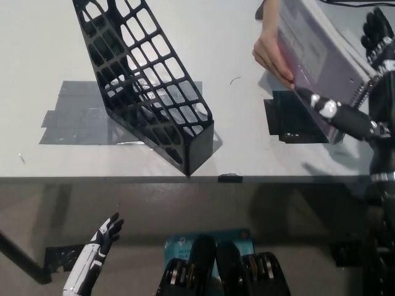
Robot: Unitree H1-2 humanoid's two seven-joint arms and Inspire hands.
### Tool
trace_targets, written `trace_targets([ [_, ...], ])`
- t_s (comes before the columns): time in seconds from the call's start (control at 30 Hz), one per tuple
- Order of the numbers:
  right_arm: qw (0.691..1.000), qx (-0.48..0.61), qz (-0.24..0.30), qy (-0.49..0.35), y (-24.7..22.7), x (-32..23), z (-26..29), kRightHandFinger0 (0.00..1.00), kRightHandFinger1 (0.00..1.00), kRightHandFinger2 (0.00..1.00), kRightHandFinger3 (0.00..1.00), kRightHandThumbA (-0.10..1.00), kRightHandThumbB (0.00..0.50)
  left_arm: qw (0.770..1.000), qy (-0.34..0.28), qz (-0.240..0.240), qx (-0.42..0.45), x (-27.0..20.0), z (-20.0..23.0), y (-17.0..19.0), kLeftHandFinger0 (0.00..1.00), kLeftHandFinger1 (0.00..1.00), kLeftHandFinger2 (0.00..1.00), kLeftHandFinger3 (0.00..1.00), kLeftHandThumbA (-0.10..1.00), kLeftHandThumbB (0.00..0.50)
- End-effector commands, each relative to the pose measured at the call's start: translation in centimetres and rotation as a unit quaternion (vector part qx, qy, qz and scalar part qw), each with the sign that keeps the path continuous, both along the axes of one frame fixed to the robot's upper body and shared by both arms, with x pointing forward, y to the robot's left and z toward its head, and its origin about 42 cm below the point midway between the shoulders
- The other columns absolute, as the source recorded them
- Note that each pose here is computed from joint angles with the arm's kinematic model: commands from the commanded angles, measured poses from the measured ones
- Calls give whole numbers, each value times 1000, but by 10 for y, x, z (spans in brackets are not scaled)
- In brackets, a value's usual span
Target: A person hands a notebook to the robot and the robot grabs it with its right hand and places it in the magazine stand kept in the centre of the desk infront of it.
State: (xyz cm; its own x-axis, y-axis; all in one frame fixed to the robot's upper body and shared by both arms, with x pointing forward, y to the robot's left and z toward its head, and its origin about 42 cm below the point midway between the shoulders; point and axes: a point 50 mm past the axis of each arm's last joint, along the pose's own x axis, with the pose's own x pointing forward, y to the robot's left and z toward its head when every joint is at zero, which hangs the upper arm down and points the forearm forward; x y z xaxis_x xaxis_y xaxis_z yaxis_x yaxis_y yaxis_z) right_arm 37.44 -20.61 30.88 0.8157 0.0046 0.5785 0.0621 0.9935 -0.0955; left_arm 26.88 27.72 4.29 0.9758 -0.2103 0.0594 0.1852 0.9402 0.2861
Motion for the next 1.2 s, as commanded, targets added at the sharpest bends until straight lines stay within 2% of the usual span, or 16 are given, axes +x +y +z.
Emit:
trace_targets([
  [0.0, 1000, -8, 9, 1, 8, 29, 23, 1000, 1000, 1000, 1000, 1000, 248, 999, -29, -13, 0, 6, 10, 0, 1000, 1000, 1000, 1000, 1000, 500],
  [0.13, 1000, 4, 16, 14, 10, 46, 28, 1000, 1000, 1000, 1000, 1000, 272, 999, -34, -16, 3, 9, 13, 1, 1000, 1000, 1000, 1000, 1000, 500],
  [0.2, 1000, 10, 22, 15, 11, 53, 29, 1000, 1000, 1000, 1000, 1000, 310, 999, -36, -16, 3, 10, 14, 0, 1000, 1000, 1000, 1000, 1000, 500],
  [0.37, 999, 24, 32, 14, 11, 57, 29, 1000, 1000, 1000, 1000, 984, 290, 999, -37, -16, 5, 10, 14, 0, 1000, 1000, 1000, 1000, 1000, 500],
  [0.57, 998, 26, 37, 39, 17, 65, 16, 1000, 1000, 1000, 1000, 1000, 324, 999, -41, -17, 8, 12, 17, 2, 1000, 1000, 1000, 1000, 1000, 500],
  [0.63, 997, 32, 46, 44, 22, 67, 9, 1000, 1000, 1000, 1000, 993, 298, 999, -42, -16, 9, 14, 17, 2, 1000, 1000, 1000, 1000, 1000, 500],
  [0.83, 997, 25, 56, 56, 28, 73, -5, 1000, 1000, 1000, 1000, 986, 274, 999, -45, -16, 10, 16, 19, 3, 1000, 1000, 1000, 1000, 1000, 500],
  [0.9, 995, 37, 65, 68, 28, 75, -8, 1000, 1000, 1000, 1000, 906, 234, 999, -44, -16, 9, 16, 19, 3, 1000, 1000, 1000, 1000, 1000, 500],
  [0.93, 994, 30, 63, 79, 29, 75, -7, 247, 440, 638, 758, 902, 166, 999, -45, -15, 8, 17, 19, 3, 1000, 1000, 1000, 1000, 1000, 500],
  [0.97, 994, 27, 62, 83, 30, 75, -6, 247, 440, 638, 758, 902, 166, 999, -46, -14, 8, 18, 20, 4, 1000, 1000, 1000, 1000, 1000, 500],
  [1.0, 993, 25, 66, 89, 31, 75, -5, 17, 62, 219, 366, 927, 114, 999, -47, -14, 8, 18, 21, 4, 1000, 1000, 1000, 1000, 1000, 500],
  [1.03, 993, 22, 70, 93, 33, 75, -5, 3, 12, 44, 73, 949, 72, 999, -49, -14, 9, 18, 21, 3, 1000, 1000, 1000, 1000, 1000, 500],
  [1.07, 994, 6, 54, 91, 36, 75, -5, 1, 2, 9, 15, 980, 52, 999, -50, -15, 11, 19, 22, 3, 1000, 1000, 1000, 1000, 1000, 500],
  [1.17, 995, 0, 44, 90, 41, 73, -7, 0, 0, 0, 0, 1000, 54, 999, -50, -15, 10, 20, 22, 3, 1000, 1000, 1000, 1000, 1000, 500],
])
